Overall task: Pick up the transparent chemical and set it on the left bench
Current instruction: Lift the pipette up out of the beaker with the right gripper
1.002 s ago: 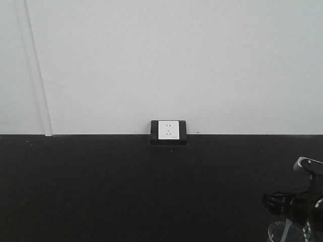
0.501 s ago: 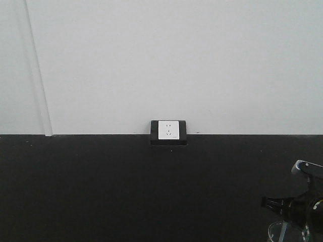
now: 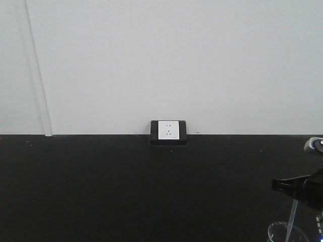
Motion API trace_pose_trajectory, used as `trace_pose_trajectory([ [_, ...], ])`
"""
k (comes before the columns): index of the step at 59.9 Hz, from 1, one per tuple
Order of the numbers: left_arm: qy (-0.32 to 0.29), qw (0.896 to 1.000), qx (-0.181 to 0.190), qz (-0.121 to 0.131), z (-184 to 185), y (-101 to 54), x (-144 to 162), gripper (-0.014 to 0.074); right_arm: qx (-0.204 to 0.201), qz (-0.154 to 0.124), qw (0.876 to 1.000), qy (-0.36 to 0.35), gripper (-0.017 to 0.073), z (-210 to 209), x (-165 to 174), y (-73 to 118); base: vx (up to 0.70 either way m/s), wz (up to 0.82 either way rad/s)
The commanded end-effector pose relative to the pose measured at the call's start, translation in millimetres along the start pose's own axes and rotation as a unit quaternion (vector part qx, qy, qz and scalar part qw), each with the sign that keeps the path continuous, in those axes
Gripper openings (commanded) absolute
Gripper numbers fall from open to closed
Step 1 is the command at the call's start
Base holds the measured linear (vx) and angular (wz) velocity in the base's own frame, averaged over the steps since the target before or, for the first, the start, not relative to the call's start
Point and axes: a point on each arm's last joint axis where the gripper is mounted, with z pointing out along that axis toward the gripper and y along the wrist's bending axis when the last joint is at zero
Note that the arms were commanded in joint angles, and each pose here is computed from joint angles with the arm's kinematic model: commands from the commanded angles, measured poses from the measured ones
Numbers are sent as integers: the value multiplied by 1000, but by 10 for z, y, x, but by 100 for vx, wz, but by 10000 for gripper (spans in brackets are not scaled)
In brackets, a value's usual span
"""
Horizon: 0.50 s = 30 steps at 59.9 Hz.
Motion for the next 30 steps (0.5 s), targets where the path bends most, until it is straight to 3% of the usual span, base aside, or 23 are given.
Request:
trace_pose_trajectory([
  [1,-41,999,-1,-4,-13,1,-28,-3,-7,-30,995,-98,-4,-386,-336,37,0,0],
  [14,-41,999,-1,-4,-13,1,-28,-3,-7,-69,984,-164,-4,-991,-222,24,0,0],
  [30,-41,999,-1,-4,-13,1,-28,-3,-11,-76,973,-219,-4,-1575,368,-58,0,0],
])
